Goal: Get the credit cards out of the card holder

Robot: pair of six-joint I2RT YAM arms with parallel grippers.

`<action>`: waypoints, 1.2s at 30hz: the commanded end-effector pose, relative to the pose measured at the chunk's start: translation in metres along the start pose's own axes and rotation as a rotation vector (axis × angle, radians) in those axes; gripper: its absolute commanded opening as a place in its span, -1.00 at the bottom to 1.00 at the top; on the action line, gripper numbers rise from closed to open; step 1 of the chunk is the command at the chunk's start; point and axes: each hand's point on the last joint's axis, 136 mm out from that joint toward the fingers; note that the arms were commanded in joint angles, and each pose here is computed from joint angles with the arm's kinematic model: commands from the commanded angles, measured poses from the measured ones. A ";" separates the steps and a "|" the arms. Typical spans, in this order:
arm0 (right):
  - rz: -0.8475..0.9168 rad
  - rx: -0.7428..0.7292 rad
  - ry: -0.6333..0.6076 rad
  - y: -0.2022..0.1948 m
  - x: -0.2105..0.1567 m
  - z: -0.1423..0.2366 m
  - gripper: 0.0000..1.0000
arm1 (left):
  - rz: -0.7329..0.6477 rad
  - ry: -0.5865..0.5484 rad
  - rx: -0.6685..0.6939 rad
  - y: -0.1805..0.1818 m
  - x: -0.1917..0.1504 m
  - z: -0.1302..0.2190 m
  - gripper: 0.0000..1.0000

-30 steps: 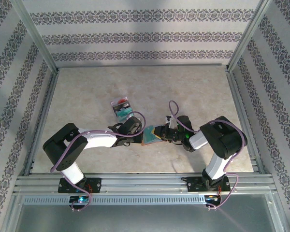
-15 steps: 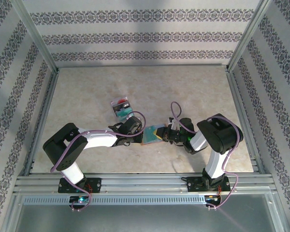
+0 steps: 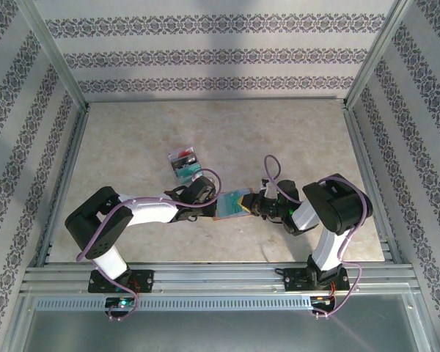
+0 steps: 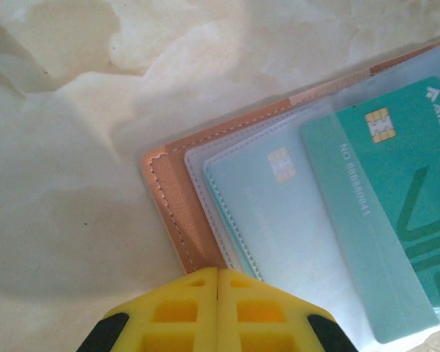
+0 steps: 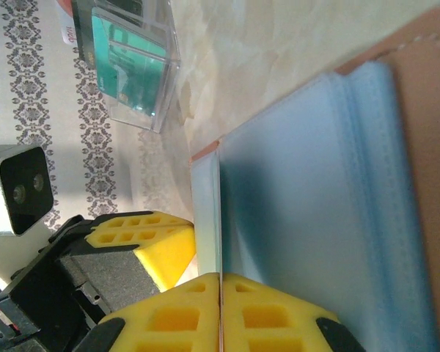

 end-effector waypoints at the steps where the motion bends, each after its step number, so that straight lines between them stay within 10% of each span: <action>1: 0.042 -0.005 -0.018 0.001 0.003 0.008 -0.82 | -0.013 0.055 0.096 0.026 -0.014 0.004 -0.96; 12: 0.095 -0.120 -0.055 -0.003 0.007 0.029 -0.85 | -0.029 0.027 0.079 0.020 -0.004 0.012 -0.86; 28: 0.298 -0.220 -0.090 0.043 0.008 0.059 -0.88 | -0.075 -0.102 -0.014 -0.010 0.042 0.056 -0.14; 36: 0.507 -0.176 -0.002 0.085 -0.018 0.068 -0.89 | -0.333 -0.184 -0.186 -0.034 0.078 0.111 0.40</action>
Point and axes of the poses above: each hand's point on the last joint's axis, 136 mm out from that joint toward the fingers, its own z axis back along the fingers, its own y axis along the line the jaws close on, x = y × z, and after that the axes turned 9 degrees about -z, right-handed
